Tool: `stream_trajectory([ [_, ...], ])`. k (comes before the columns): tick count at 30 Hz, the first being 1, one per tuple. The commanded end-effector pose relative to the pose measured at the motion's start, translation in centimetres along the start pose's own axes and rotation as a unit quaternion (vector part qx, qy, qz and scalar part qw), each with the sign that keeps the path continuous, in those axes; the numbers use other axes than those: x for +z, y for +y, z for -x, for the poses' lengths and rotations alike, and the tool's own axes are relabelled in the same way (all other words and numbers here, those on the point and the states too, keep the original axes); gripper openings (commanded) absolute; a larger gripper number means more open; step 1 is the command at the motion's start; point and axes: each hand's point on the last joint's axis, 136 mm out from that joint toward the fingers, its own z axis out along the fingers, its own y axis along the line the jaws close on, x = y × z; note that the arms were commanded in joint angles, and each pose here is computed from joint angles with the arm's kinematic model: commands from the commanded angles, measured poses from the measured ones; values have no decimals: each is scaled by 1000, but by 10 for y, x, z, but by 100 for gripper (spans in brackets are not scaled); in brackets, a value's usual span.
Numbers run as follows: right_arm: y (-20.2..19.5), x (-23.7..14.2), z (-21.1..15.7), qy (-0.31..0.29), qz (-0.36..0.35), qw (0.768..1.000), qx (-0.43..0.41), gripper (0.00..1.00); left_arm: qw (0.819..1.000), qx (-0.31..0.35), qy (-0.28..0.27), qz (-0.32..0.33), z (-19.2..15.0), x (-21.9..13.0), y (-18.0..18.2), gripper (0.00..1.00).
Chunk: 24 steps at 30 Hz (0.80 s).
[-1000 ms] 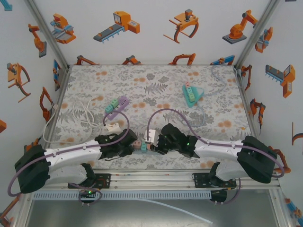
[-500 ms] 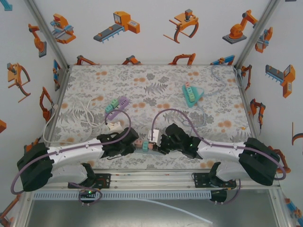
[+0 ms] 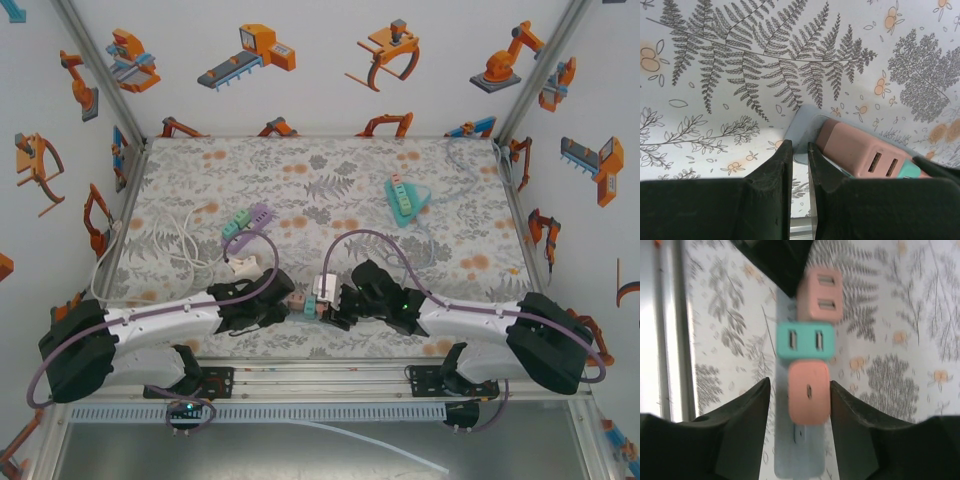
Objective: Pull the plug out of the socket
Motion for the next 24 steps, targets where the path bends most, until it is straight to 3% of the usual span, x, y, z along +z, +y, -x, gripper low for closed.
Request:
stream_trajectory([
  [1,-4,-1,40,-42,9,998,-45,51,965,98,104,221,-64,36,143,19],
  [9,-8,8,16,16,3,999,-44,50,964,102,102,224,-62,36,142,19],
  [19,-24,-21,2,87,-61,994,0,54,965,104,96,220,-60,33,139,19],
  [24,-26,-12,-9,115,-61,991,28,47,965,109,96,218,-60,34,136,18],
])
